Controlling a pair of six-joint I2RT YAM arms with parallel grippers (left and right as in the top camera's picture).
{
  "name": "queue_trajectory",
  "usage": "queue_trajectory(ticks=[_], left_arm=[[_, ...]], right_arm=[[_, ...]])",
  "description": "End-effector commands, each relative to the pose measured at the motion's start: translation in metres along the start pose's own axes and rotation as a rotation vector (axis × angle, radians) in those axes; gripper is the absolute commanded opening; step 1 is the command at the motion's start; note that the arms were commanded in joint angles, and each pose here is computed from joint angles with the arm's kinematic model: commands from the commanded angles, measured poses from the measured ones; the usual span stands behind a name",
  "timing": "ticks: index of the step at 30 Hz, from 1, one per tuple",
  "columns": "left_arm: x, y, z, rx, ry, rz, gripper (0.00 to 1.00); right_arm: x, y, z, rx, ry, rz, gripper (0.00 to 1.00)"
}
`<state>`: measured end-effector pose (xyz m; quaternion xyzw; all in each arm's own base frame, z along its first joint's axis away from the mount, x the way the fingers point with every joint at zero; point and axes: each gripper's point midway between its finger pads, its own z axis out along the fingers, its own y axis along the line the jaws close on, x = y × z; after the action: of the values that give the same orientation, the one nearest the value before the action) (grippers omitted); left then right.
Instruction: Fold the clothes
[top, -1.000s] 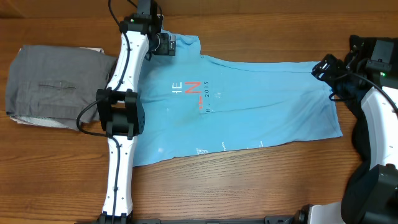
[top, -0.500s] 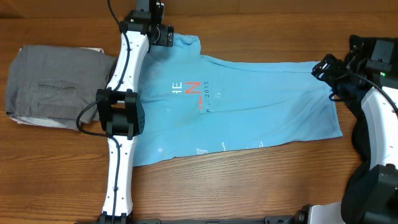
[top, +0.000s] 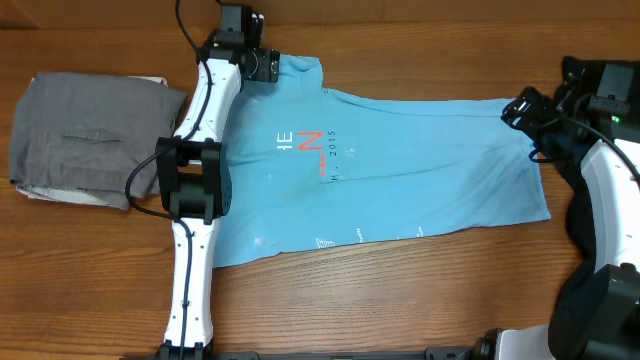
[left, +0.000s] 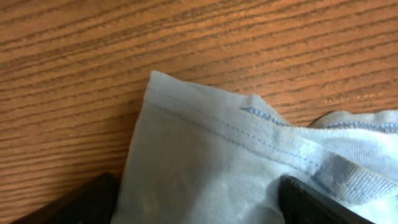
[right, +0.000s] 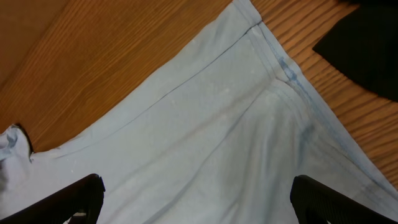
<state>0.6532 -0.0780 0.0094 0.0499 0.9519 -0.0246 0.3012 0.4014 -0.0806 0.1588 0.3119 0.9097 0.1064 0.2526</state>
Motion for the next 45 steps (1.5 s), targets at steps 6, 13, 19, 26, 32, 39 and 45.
queue_trajectory(ticks=[6, 13, 19, 26, 32, 39, 45], left_arm=[[0.040, 0.005, 0.012, -0.012, 0.114, 0.014, 0.36], [0.049, 0.006, 0.011, -0.013, 0.151, 0.013, 0.26], [0.049, 0.006, 0.011, -0.013, 0.150, 0.013, 0.28], [0.049, 0.006, 0.011, -0.013, 0.150, 0.013, 0.33], [0.049, 0.006, 0.011, -0.015, 0.151, 0.013, 0.36], [0.049, 0.007, 0.011, -0.017, 0.150, 0.014, 0.42], [0.049, 0.007, 0.011, -0.018, 0.154, 0.014, 0.44]], right_arm=[[-0.002, 0.002, -0.001, -0.006, -0.007, -0.003, 1.00], [-0.053, 0.019, -0.007, -0.060, -0.224, -0.040, 1.00], [-0.041, 0.028, -0.007, -0.112, -0.170, -0.080, 1.00], [-0.043, 0.013, 0.007, -0.070, -0.156, -0.131, 0.66], [-0.051, -0.009, 0.045, -0.077, -0.117, -0.071, 0.49], [-0.079, -0.023, 0.081, -0.100, -0.120, -0.038, 0.51], [-0.099, -0.023, 0.108, -0.124, -0.181, -0.056, 0.56]])
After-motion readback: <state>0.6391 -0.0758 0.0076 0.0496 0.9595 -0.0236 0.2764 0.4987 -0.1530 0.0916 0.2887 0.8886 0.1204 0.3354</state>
